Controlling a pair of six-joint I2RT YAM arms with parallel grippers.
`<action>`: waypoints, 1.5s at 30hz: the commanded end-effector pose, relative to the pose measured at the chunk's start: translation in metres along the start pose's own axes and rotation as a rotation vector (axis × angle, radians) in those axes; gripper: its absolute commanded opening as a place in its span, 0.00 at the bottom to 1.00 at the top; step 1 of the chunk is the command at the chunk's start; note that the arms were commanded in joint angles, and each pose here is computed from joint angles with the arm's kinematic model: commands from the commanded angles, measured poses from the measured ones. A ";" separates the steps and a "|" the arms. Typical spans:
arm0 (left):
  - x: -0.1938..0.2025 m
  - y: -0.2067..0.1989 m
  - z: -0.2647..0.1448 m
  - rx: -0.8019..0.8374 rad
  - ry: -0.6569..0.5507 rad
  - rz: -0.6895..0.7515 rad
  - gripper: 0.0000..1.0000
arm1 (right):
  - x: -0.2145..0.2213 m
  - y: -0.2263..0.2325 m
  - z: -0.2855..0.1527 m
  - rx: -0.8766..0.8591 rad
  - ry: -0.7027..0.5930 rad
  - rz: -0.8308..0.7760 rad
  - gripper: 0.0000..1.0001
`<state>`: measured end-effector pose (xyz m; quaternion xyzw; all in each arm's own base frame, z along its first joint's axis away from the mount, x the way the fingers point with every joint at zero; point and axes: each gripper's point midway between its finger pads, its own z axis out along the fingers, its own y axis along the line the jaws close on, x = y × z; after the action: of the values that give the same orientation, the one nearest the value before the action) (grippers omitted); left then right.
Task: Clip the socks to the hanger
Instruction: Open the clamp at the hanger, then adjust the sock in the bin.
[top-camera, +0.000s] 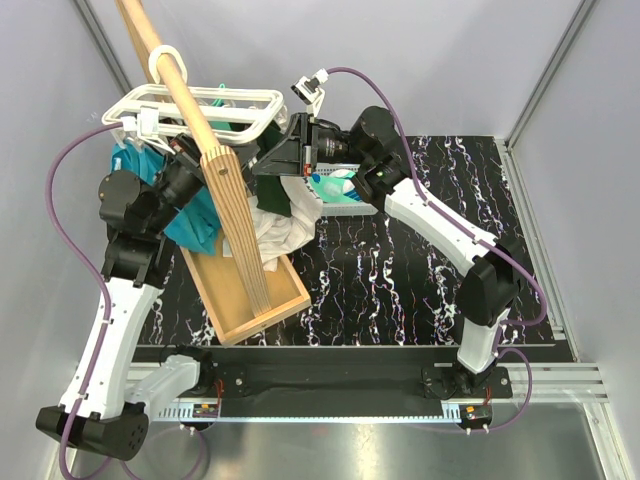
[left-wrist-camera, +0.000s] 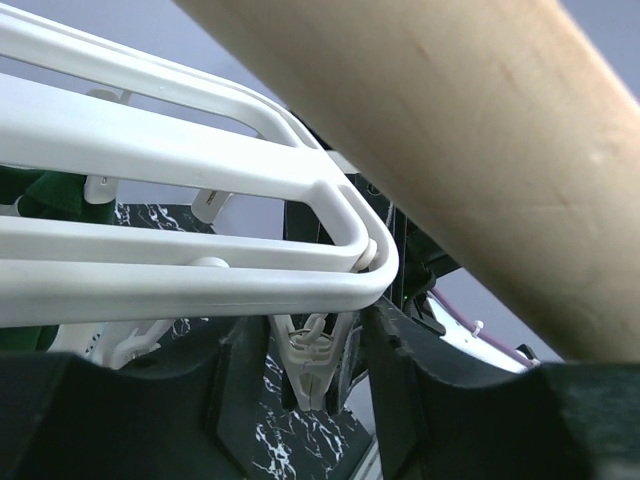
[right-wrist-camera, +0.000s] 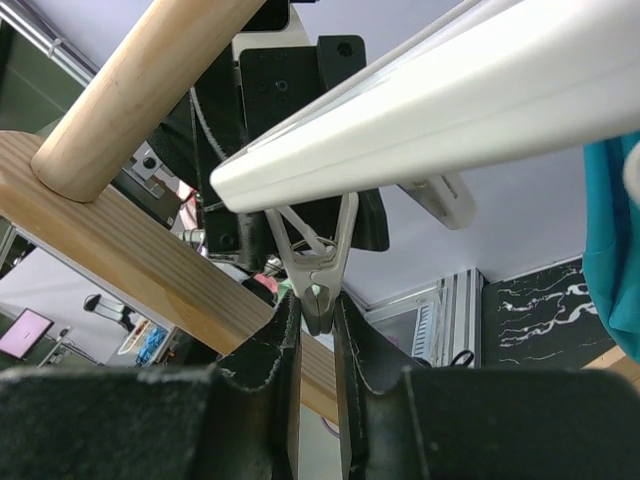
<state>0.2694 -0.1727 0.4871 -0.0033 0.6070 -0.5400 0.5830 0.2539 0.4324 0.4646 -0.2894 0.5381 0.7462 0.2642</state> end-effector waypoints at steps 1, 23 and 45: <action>-0.027 -0.035 -0.004 0.078 -0.082 0.058 0.40 | -0.002 0.011 0.003 -0.023 0.004 -0.041 0.00; -0.038 -0.031 -0.014 -0.014 -0.139 0.077 0.00 | -0.024 -0.024 -0.078 0.387 -0.137 -0.168 0.83; -0.027 -0.019 -0.022 -0.064 -0.103 0.118 0.00 | -0.039 -0.330 -0.252 1.594 -0.031 -0.244 0.73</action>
<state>0.2577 -0.1554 0.4940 -0.0260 0.6167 -0.4941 0.6123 0.5306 0.3092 0.2369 -0.0608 0.8498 0.2120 0.4788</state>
